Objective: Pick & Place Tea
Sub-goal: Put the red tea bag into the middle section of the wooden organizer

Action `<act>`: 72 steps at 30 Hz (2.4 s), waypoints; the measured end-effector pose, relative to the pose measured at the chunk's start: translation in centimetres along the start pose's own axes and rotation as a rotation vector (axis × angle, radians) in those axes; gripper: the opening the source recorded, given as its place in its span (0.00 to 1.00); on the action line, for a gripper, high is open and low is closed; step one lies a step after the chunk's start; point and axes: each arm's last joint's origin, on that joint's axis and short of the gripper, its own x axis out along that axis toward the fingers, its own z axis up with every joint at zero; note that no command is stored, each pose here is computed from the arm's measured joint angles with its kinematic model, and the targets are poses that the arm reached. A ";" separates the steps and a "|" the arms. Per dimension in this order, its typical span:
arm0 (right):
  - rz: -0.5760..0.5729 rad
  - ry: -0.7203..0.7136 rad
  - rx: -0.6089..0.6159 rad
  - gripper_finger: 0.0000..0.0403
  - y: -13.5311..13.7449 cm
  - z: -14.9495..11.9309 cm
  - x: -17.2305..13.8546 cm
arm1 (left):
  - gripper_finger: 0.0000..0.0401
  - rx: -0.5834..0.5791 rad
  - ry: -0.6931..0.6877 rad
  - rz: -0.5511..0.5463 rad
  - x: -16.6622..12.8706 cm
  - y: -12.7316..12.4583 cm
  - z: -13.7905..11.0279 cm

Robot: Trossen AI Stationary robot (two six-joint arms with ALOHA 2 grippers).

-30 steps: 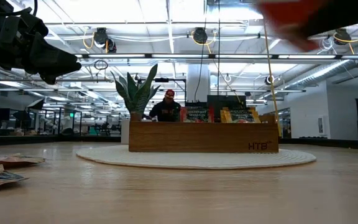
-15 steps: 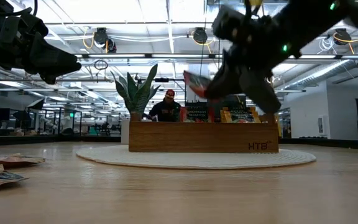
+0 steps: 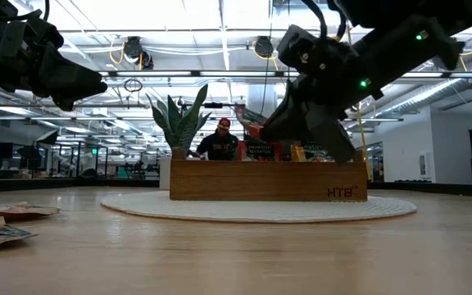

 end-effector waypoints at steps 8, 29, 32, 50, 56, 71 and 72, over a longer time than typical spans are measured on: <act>0.023 0.014 0.060 0.03 -1.3 -0.5 1.3 | 0.39 0.000 0.001 0.000 0.0 0.0 0.0; 0.014 -0.029 0.073 0.24 -1.2 0.1 0.9 | 0.39 0.000 0.000 0.000 0.0 0.0 0.0; 0.014 -0.097 0.087 0.23 -1.6 1.5 -0.2 | 0.39 0.000 0.000 0.000 0.0 0.0 0.0; 0.493 0.266 0.090 0.00 -3.1 3.3 3.9 | 0.39 0.000 0.002 0.000 0.0 0.0 0.0; 0.489 0.293 0.097 0.00 -2.9 2.6 5.1 | 0.39 0.000 0.000 0.000 0.0 0.0 0.0; 0.488 0.191 0.129 0.00 -4.9 4.1 3.4 | 0.39 0.000 0.001 0.000 0.0 0.0 0.0; 0.485 0.196 0.126 0.00 -4.9 4.0 3.4 | 0.39 0.000 0.000 0.000 0.0 0.0 0.0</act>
